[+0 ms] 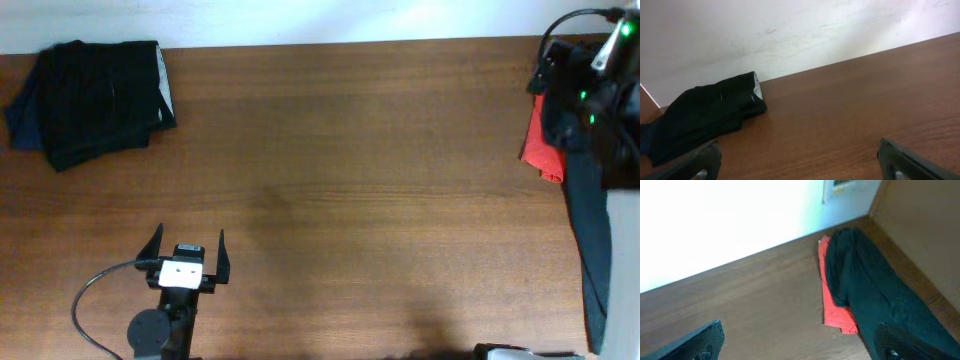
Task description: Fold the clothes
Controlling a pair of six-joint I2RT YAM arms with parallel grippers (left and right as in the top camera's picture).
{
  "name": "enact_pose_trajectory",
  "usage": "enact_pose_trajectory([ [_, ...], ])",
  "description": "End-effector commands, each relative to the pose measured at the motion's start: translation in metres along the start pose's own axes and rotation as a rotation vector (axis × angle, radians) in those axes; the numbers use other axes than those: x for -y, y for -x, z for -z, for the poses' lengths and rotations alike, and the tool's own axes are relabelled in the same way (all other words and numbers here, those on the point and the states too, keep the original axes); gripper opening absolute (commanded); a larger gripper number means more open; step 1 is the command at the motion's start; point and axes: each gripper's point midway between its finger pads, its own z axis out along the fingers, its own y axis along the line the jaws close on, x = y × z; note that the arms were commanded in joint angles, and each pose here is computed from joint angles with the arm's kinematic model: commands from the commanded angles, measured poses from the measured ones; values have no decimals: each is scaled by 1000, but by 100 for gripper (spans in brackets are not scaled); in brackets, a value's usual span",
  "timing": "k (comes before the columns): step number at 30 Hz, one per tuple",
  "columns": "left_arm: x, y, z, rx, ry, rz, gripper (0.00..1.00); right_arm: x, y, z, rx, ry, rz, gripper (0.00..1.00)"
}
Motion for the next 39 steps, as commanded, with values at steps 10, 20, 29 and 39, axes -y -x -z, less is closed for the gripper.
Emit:
enact_pose_trajectory([
  [10, -3, -2, 0, -5, 15, 2, 99, -7, -115, 89, 288, 338, -53, 99],
  [20, -3, -2, 0, -5, 15, 2, 99, -24, -216, 43, 573, 518, -63, 99],
  [29, -3, -2, 0, -5, 16, 2, 99, -22, -239, 12, 605, 493, -81, 99],
  [39, -3, -2, 0, -5, 16, 2, 99, -17, -253, -3, 567, 451, -81, 99],
])
